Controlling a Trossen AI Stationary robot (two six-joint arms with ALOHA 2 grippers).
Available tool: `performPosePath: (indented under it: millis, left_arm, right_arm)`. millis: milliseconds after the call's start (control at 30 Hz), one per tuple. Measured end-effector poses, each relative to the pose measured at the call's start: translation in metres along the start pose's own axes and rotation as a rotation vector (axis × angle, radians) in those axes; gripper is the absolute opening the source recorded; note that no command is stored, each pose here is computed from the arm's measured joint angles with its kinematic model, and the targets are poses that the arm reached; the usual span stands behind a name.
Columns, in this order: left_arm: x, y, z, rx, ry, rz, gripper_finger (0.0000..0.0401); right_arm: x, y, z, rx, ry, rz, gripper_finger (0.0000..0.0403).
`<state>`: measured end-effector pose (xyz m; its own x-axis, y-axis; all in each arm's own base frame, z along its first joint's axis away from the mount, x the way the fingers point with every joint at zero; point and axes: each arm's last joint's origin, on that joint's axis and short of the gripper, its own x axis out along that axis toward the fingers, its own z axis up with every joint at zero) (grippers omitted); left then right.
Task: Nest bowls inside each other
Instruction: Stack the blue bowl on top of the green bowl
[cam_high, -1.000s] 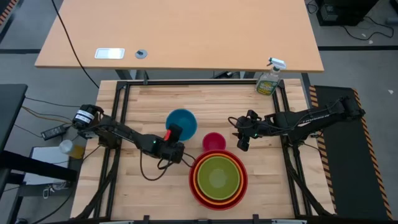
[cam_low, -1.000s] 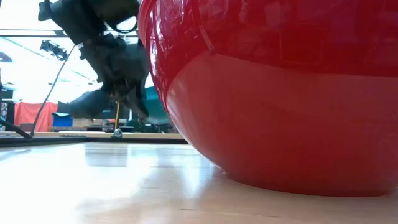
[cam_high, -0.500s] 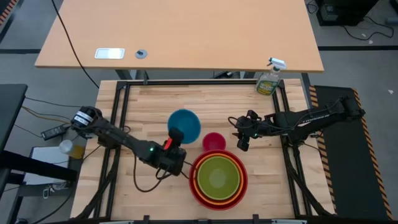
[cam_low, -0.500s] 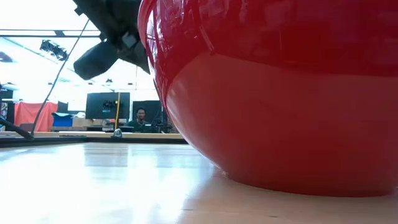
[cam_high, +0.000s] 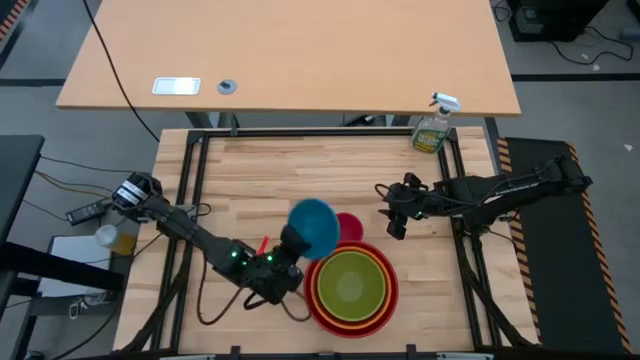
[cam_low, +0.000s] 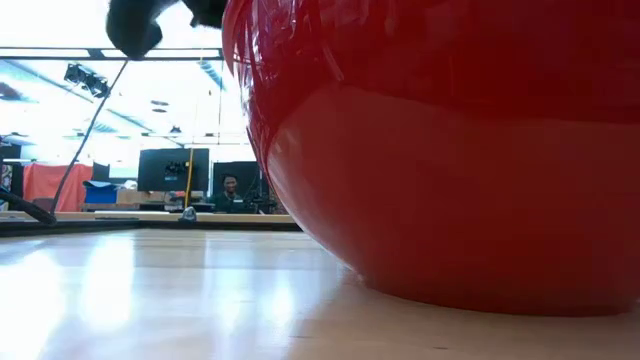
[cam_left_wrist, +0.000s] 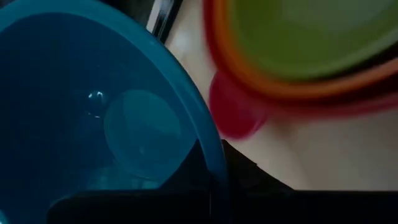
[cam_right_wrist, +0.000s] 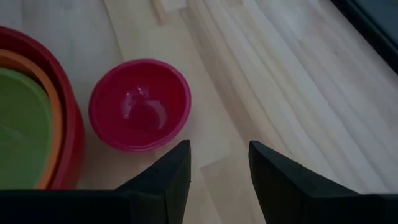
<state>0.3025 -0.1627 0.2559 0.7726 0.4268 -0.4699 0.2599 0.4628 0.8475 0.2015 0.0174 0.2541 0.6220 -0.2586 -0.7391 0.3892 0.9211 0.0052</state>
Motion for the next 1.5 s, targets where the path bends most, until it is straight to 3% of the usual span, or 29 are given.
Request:
performPosePath:
  millis: [267,367,500,567,700,867,1033,1133,1500]
  left_arm:
    - [-0.001,0.004,0.023,0.0,-0.469,-0.298,0.0013]
    - [0.008,0.012,0.025,-0.103,-0.621,-0.426,0.0013]
    - [0.03,0.02,0.022,-0.271,-0.717,-0.595,0.0013]
    - [0.04,0.022,0.022,-0.317,-0.762,-0.628,0.0013]
    - [0.049,0.014,0.025,-0.332,-0.789,-0.667,0.0013]
    - [0.064,-0.008,0.028,-0.341,-0.729,-0.729,0.0013]
    - [0.079,-0.026,0.027,-0.337,-0.63,-0.711,0.0014]
    - [0.079,-0.025,0.029,-0.341,-0.652,-0.697,0.0024]
    - [0.074,-0.026,0.033,-0.31,-0.692,-0.679,0.0162]
  right_arm:
    - [-0.013,-0.004,0.002,0.03,-0.059,0.016,0.0169]
    - [-0.011,-0.004,0.003,0.032,-0.065,0.017,0.0169]
    - [-0.009,-0.003,0.003,0.03,-0.059,0.014,0.0169]
    - [-0.008,-0.002,0.003,0.027,-0.052,0.012,0.0169]
    - [-0.008,-0.002,0.003,0.02,-0.048,0.01,0.0169]
    - [-0.009,-0.003,0.002,0.002,-0.054,-0.003,0.0169]
    - [-0.01,-0.004,0.003,0.005,-0.061,-0.003,0.0169]
    - [-0.01,-0.003,0.002,0.008,-0.059,0.004,0.0169]
    - [-0.01,-0.002,0.002,0.005,-0.056,0.01,0.0168]
